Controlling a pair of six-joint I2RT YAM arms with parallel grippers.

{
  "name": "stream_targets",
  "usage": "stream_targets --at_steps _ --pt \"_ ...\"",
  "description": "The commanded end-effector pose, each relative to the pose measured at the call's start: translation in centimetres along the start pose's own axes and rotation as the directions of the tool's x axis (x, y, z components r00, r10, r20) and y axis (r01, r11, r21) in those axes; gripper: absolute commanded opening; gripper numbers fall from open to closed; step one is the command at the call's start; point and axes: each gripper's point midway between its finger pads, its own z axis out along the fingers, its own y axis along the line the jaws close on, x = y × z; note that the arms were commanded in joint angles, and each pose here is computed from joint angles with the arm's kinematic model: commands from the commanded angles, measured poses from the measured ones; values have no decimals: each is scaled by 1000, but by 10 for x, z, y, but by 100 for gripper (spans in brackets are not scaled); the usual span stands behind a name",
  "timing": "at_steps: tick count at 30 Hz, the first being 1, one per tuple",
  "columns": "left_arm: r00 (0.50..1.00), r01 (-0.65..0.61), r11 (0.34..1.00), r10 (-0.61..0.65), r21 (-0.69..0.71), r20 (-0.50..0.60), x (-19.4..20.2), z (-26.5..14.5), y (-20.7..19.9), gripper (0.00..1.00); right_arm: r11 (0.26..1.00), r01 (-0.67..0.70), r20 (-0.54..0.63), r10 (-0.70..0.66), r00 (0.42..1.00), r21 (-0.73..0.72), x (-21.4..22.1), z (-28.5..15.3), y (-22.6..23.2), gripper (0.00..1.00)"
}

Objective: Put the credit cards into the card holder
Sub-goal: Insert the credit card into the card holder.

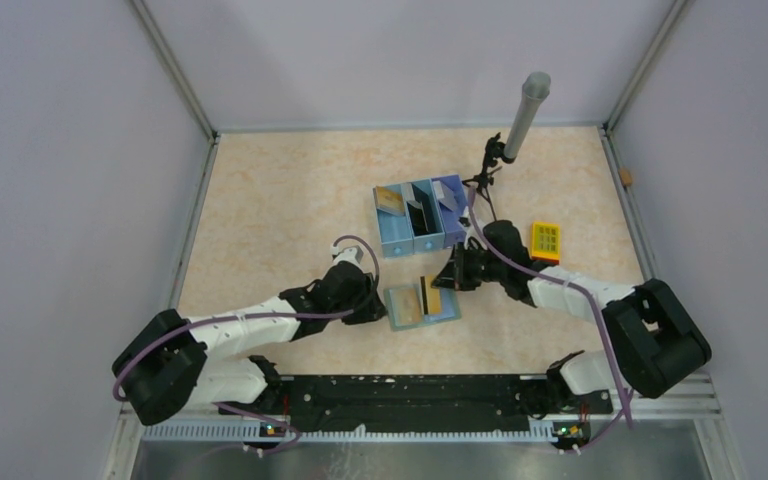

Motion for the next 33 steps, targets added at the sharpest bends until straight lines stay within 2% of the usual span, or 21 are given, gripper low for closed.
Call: stream_targets --at_steps 1,33 --pt "1000 -12 1000 12 24 28 -12 -1 -14 46 999 -1 30 2 1000 -51 -10 3 8 0" --pt "1000 -16 1000 15 24 15 -10 2 -14 39 996 -81 -64 84 994 48 29 22 -33 0"
